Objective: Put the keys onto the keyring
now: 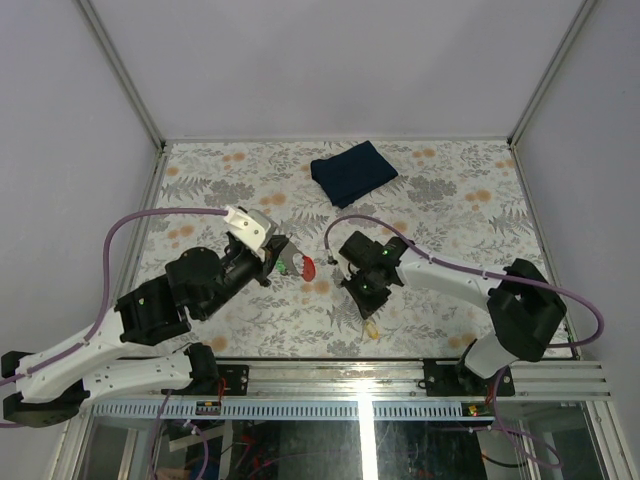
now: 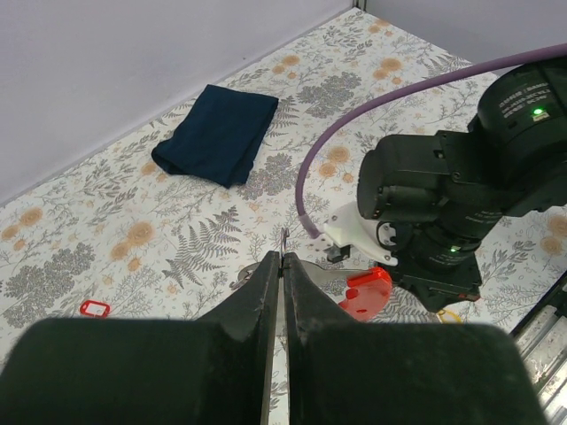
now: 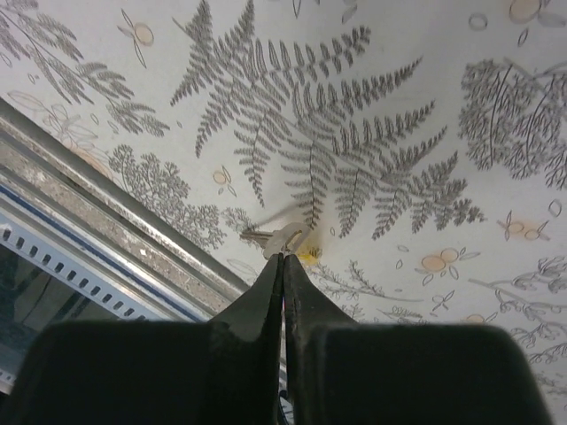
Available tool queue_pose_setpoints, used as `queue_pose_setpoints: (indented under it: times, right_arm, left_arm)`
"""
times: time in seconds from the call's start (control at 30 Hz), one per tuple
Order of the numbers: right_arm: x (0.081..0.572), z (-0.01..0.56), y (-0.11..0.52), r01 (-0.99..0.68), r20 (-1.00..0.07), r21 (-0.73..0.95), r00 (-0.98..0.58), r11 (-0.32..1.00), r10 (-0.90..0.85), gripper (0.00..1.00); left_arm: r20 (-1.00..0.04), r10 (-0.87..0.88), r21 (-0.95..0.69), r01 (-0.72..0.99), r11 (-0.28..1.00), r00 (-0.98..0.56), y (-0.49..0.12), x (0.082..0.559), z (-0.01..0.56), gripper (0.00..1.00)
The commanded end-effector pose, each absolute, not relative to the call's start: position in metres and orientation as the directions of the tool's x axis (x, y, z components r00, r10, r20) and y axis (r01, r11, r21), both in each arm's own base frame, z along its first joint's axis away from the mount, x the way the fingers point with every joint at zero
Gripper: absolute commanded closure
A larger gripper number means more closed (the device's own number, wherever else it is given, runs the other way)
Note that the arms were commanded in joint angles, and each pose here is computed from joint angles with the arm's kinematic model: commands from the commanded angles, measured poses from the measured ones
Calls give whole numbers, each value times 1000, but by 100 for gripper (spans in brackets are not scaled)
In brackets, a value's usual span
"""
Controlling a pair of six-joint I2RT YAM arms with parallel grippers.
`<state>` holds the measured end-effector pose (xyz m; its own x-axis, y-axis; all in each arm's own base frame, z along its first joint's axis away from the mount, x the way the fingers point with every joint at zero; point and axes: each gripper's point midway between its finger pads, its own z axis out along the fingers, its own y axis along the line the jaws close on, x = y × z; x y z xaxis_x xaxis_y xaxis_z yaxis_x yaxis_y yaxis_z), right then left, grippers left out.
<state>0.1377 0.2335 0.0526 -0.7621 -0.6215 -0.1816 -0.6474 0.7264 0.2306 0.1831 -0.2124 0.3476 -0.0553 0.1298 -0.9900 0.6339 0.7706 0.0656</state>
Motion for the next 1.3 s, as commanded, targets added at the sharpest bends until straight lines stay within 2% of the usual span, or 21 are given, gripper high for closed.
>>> queue_pose_setpoints:
  times: [0.0,0.5,0.73,1.07,1.27]
  right_arm:
    - [166,56,255,-683,-255,204,-728,701,-636,100]
    - [196,24,291,-694,-298,210,-716,688,-631,100]
    - [200,38,288,-707,-363,182,-694,683,-621,72]
    - [185,31,276,-681,-340,253,-728,688,-595,59]
    - [178,39,280,-625,-350,386,-780,679,-519,53]
  left_arm:
    - [-996,78,33,612,790,-46,-206,184,360,100]
    - [-996,63,10,623,782,-64,-203,179,363,100]
    - [-996,56,1,629,778,-67,-205,178,365,100]
    - [-995,66,4,641,768,-73,-212,178,365,100]
    - [-995,69,4,647,763,-76,-214,178,364,100]
